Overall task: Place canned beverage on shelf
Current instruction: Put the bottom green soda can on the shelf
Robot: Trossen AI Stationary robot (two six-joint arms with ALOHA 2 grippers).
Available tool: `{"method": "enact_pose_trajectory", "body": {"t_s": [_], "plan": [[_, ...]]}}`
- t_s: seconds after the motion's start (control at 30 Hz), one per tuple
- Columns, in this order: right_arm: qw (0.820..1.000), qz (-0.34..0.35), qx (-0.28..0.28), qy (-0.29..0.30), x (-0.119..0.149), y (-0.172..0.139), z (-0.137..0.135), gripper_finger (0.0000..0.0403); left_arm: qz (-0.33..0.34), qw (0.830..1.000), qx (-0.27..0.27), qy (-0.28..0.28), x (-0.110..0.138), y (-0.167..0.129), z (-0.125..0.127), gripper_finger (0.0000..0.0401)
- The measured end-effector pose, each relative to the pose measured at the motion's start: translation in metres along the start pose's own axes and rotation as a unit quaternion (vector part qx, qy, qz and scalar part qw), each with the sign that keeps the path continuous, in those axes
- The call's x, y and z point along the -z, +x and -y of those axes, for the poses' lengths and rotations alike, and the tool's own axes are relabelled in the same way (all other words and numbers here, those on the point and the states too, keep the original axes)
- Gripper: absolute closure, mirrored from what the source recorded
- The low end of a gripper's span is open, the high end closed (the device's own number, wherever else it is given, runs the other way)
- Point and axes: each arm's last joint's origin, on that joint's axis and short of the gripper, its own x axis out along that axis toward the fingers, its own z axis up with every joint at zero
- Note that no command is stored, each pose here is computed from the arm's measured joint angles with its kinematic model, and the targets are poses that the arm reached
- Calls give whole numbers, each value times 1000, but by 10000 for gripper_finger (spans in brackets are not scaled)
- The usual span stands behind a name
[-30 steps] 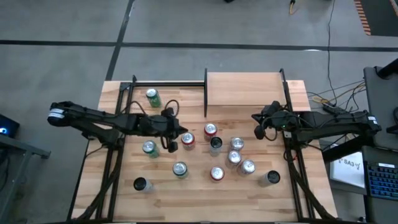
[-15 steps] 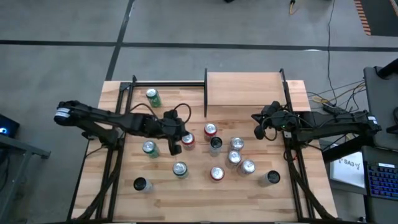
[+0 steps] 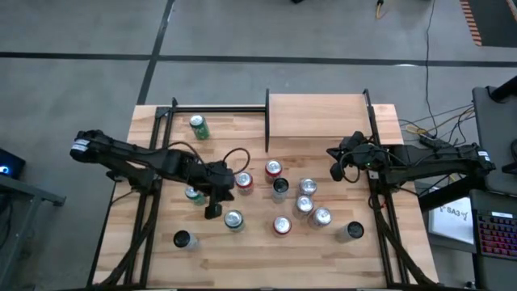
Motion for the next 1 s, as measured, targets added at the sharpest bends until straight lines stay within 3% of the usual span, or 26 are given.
{"method": "enact_pose_trajectory", "body": {"t_s": [0.37, 0.83, 1.0], "plan": [[1000, 0, 0, -1, 0, 0, 0, 394, -5, 999, 44, 28, 3, -11, 38, 401], [1000, 0, 0, 0, 0, 0, 0, 394, -6, 999, 42, -22, 4, -10, 41, 399], [1000, 0, 0, 1, 0, 0, 0, 394, 4, 999, 41, -22, 3, -11, 42, 373]]}}
